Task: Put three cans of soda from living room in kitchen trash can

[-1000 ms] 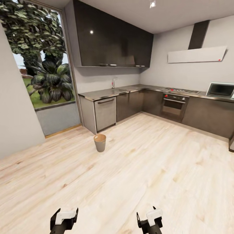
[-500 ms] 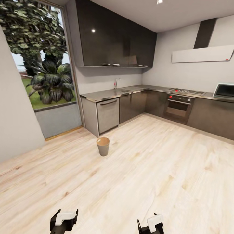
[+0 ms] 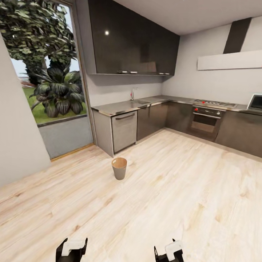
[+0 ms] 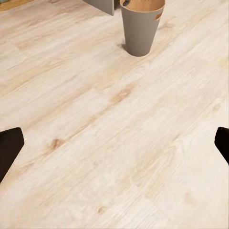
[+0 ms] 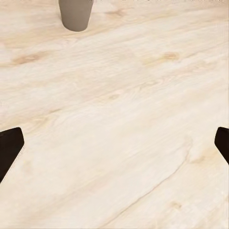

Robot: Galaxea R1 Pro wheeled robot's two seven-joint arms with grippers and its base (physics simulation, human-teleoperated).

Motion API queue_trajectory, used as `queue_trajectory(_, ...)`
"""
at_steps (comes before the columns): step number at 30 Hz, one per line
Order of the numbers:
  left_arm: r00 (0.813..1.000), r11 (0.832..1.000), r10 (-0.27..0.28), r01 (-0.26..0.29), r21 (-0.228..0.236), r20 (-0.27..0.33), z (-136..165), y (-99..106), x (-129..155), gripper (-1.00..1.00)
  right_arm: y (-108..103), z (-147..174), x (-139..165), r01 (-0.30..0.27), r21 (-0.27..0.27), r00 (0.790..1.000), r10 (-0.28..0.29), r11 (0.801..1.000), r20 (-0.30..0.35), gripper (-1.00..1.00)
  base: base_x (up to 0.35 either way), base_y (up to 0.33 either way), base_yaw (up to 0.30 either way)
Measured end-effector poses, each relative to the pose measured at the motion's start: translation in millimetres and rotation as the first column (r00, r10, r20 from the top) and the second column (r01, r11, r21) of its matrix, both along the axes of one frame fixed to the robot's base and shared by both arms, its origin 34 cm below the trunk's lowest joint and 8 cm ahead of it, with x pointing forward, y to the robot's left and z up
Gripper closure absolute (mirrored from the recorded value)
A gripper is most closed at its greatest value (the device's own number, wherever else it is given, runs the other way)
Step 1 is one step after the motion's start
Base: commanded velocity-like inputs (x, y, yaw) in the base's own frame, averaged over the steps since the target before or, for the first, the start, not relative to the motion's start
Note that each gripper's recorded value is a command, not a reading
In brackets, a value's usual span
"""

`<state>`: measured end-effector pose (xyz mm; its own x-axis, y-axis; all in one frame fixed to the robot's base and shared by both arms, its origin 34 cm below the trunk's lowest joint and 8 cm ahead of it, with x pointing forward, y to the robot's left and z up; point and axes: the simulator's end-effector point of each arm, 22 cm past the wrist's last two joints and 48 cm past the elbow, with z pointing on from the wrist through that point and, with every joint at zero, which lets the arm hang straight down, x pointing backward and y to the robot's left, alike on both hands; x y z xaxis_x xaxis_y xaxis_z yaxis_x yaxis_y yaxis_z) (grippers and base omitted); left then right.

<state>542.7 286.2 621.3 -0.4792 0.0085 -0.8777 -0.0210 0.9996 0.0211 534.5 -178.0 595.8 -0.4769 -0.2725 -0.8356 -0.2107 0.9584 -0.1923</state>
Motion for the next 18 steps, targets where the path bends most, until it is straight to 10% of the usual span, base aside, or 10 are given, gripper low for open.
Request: queue_trajectory(18, 1.000, 1.000, -0.003, 0.003, 0.001, -0.004, -1.4, -1.0, -1.1, -1.00, -0.3, -0.3, -0.2, 0.002, 0.001, 1.000, -0.002, 1.000, -0.001, -1.00, 0.277, 0.175, 0.000)
